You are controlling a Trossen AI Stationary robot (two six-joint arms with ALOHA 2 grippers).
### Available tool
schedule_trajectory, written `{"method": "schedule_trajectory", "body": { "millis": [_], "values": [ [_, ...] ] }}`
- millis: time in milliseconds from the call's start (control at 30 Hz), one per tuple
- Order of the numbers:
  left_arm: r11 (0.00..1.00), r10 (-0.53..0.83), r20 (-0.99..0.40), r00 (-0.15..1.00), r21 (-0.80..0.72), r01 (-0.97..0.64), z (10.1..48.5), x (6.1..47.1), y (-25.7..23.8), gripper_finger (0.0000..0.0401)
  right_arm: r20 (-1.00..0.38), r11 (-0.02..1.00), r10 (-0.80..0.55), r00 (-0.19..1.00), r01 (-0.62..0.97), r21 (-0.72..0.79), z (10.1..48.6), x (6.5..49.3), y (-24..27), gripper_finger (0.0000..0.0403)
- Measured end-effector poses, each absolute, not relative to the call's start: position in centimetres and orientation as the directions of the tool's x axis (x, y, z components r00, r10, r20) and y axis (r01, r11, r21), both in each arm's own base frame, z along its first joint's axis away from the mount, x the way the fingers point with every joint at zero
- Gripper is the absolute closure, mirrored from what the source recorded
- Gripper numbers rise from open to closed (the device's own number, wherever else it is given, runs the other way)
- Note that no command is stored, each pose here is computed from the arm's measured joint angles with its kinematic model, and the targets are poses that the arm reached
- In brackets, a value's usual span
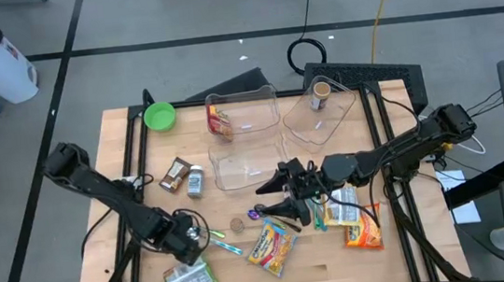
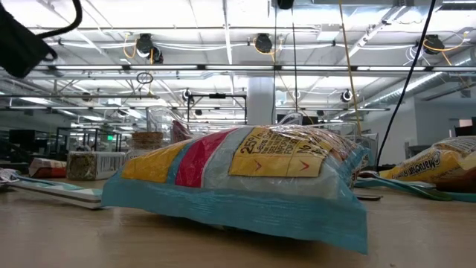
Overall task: Pick & Place Food Item
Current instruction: Put the green seasoning bottle into the top right transparent bin
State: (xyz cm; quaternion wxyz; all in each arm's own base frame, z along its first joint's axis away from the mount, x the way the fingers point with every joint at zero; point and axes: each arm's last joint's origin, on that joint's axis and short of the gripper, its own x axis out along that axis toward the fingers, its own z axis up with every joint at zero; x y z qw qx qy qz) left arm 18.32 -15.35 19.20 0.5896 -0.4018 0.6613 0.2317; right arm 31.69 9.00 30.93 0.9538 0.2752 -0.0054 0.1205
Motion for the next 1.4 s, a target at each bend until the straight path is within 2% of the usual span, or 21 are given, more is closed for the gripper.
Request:
{"method": "schedule_trajectory", "body": {
  "millis": [167, 333, 467, 633, 767, 1000, 1233, 1400],
  "values": [
    [0.572, -0.287, -0.951, 0.113, -0.265, -0.776, 21.3, 17.9, -14.8, 0.0196, 0.086, 0.835, 0.227, 0.970, -0.239, 0.495, 31.0, 31.7, 9.0, 0.0090],
    [0.592, -0.287, -0.922, 0.259, -0.383, -0.708, 24.2, 17.6, -14.0, 0.0196, 0.103, 0.854, 0.229, 0.968, -0.251, 0.456, 31.2, 31.7, 9.0, 0.0090],
    [0.595, -0.261, -0.868, 0.422, -0.489, -0.638, 27.0, 17.9, -13.1, 0.0196, 0.099, 0.856, 0.231, 0.968, -0.251, 0.452, 31.2, 31.7, 9.0, 0.0090],
    [0.663, -0.181, -0.791, 0.584, -0.537, -0.522, 30.7, 19.4, -11.8, 0.0196, 0.000, 0.872, 0.259, 0.966, -0.234, 0.430, 31.7, 32.0, 9.2, 0.0090],
    [0.710, -0.142, -0.730, 0.669, -0.546, -0.445, 33.7, 21.1, -10.4, 0.0196, -0.089, 0.881, 0.300, 0.950, -0.240, 0.407, 32.8, 32.2, 9.4, 0.0090],
    [0.805, -0.116, -0.663, 0.739, -0.499, -0.321, 38.2, 24.9, -8.8, 0.0196, -0.101, 0.882, 0.275, 0.956, -0.209, 0.422, 33.3, 32.6, 8.3, 0.0090],
    [0.878, -0.164, -0.691, 0.704, -0.428, -0.214, 39.7, 29.4, -8.6, 0.0196, -0.103, 0.885, 0.252, 0.962, -0.186, 0.427, 33.3, 32.8, 7.5, 0.0090],
    [0.903, -0.198, -0.686, 0.700, -0.406, -0.142, 40.3, 31.8, -8.5, 0.0196, -0.126, 0.869, 0.288, 0.949, -0.204, 0.450, 33.1, 32.8, 7.2, 0.0090]
  ]
}}
